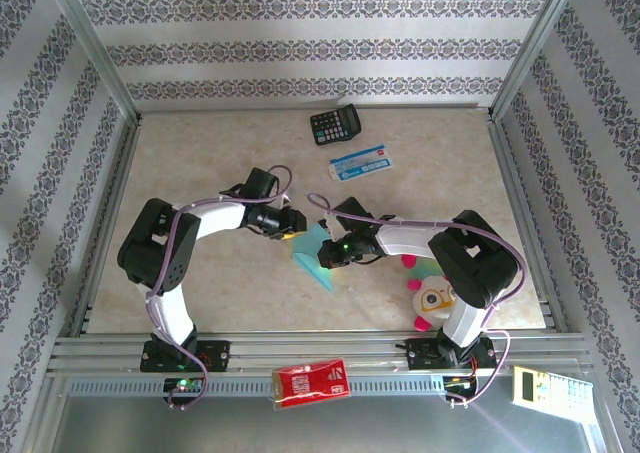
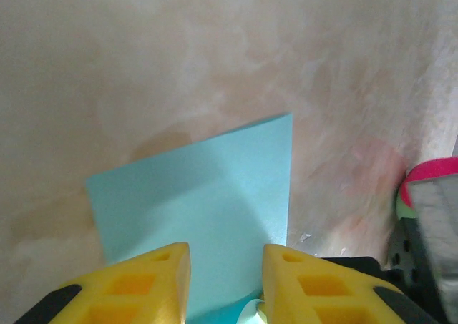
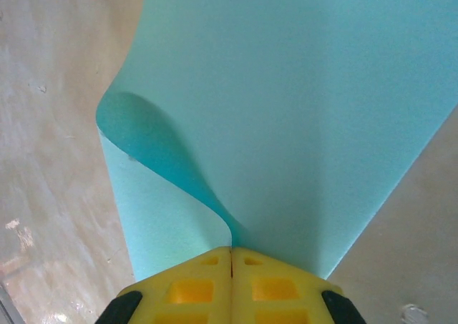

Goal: Fold a paper plane with a square sheet of paper (pick it up from the middle)
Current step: Third fold the triangle at the center of the table.

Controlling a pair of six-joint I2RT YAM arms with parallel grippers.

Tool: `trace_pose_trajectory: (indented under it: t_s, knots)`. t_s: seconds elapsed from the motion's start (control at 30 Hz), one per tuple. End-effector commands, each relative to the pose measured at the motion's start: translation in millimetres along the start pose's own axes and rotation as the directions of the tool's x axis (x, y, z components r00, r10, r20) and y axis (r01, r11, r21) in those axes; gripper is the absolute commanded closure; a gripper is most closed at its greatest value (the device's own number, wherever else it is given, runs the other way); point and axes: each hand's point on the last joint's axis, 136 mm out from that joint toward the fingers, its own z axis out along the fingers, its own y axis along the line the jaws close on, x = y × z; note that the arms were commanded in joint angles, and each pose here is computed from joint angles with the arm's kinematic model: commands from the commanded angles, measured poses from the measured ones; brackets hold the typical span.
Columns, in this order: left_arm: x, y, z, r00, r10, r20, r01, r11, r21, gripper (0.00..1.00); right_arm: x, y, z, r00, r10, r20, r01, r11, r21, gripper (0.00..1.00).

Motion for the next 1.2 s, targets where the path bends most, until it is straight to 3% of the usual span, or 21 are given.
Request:
trace_pose_trajectory:
  t_s: [0.0,0.23,0.43,0.7,0.97,1.17]
  knots:
    - [-9.4,4.1,-27.4,0.996,-0.021,0.082,0.023,0.999,-0.027,0.67,9.9,-37.1,9.3,0.997,0.083,-0.009,-0.081,0.986,0.143,1.0]
    - [9.5,1.9,-55.7,0.988,-0.048,0.144,0.05,0.999,-0.009,0.72,-9.7,-40.4,11.2,0.995,0.1,0.025,-0.102,0.982,0.159,1.0]
    - [41.4,-10.9,-62.9,0.982,-0.086,0.17,0.072,0.994,0.085,0.77,-17.2,-39.3,13.2,0.995,0.094,0.02,-0.096,0.983,0.155,1.0]
    - [94.3,-46.7,-26.2,0.986,-0.051,0.157,0.019,0.98,0.196,0.92,-11.4,-43.9,16.9,0.995,0.098,-0.003,-0.096,0.981,0.166,1.0]
    - [117.7,-62.7,18.4,0.997,-0.002,0.081,-0.016,0.974,0.226,0.95,-10.5,-44.8,17.7,0.995,0.095,-0.006,-0.093,0.981,0.168,1.0]
    - [118.2,-62.1,30.4,0.998,0.009,0.066,-0.023,0.975,0.221,0.95,-8.3,-45.5,16.8,0.995,0.095,-0.008,-0.092,0.981,0.17,1.0]
